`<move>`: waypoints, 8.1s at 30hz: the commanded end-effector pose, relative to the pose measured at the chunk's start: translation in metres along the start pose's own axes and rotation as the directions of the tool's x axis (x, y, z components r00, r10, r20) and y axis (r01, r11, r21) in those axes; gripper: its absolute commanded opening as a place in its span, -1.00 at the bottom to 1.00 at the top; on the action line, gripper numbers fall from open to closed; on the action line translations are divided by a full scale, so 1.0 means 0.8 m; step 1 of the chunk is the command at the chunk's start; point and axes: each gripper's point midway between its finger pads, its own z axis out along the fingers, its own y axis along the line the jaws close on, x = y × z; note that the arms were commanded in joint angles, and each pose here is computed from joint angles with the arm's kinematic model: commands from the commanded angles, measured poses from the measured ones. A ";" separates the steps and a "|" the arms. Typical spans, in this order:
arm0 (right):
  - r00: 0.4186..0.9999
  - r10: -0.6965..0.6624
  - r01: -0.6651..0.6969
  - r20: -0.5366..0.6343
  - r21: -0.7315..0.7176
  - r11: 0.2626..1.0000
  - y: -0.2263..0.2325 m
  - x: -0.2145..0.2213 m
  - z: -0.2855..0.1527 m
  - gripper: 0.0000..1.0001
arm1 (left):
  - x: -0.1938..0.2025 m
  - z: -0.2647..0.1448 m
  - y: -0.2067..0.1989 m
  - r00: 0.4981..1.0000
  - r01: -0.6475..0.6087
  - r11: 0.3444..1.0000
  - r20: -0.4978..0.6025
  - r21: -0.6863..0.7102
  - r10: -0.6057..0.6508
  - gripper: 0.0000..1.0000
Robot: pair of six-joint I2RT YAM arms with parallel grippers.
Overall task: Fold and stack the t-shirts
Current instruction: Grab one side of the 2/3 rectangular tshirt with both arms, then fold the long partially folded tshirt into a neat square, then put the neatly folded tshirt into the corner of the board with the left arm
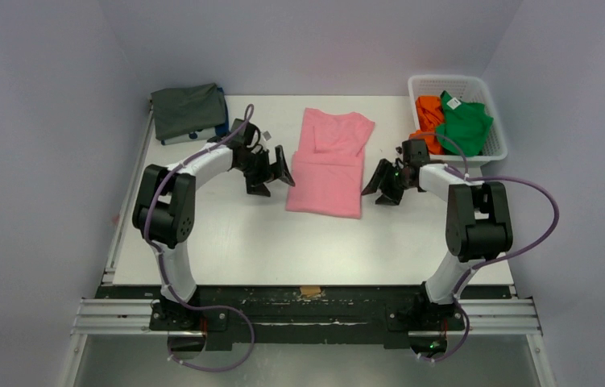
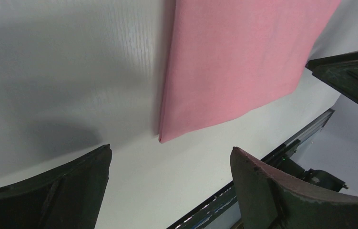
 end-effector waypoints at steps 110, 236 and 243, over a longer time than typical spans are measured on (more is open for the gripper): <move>0.867 -0.332 0.377 0.371 -0.053 0.925 0.159 -0.275 0.008 0.19 | -0.285 -0.057 -0.085 0.915 -0.198 0.972 0.379 0.127 0.137 1.00; 0.698 -0.417 0.498 0.582 0.024 0.867 0.138 -0.062 -0.122 0.76 | -0.300 -0.170 0.051 0.798 0.018 0.655 0.406 -0.756 0.446 -1.00; 0.690 -0.415 0.482 0.593 0.053 0.875 0.133 -0.069 -0.124 0.76 | -0.354 -0.219 0.066 0.706 0.130 0.644 0.526 -0.754 0.474 -1.00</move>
